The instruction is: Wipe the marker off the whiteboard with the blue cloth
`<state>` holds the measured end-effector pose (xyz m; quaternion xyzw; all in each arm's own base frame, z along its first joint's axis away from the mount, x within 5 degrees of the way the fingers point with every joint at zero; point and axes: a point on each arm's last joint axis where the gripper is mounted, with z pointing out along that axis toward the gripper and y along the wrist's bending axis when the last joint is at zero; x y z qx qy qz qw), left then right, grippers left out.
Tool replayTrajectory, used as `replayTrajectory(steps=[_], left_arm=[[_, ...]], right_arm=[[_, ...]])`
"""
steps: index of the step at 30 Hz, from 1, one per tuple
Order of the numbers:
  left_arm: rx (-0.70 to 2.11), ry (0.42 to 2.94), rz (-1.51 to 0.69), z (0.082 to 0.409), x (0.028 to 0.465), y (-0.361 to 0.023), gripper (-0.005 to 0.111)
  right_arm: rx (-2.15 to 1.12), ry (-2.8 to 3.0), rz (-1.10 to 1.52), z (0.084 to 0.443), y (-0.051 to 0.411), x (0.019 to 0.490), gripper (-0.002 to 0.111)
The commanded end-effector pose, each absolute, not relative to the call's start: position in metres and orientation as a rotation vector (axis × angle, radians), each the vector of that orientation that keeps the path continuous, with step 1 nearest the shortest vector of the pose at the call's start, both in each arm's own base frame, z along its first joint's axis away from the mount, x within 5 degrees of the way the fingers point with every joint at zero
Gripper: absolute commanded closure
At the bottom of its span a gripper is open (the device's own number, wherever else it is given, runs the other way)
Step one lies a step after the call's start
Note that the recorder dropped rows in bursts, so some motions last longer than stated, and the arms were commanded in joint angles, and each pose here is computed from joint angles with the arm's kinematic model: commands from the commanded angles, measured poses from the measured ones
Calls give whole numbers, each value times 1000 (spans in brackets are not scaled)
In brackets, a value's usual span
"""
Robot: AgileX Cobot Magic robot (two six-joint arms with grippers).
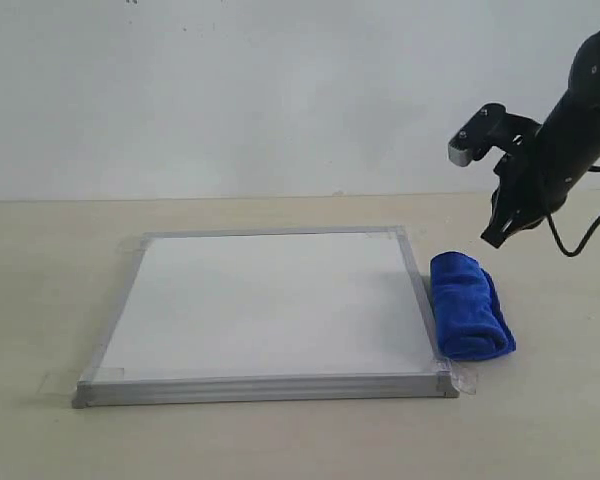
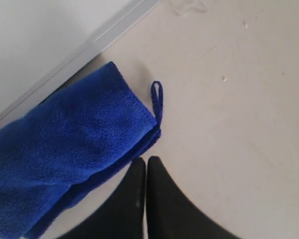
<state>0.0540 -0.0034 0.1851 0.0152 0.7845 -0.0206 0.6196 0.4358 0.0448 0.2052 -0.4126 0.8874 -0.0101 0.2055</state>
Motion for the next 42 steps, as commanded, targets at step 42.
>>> replayTrajectory(steps=[42], left_arm=[[38,1800,-60,185,54,-4,103]], right_arm=[[-1163,2509,-32,138,62,455,108]])
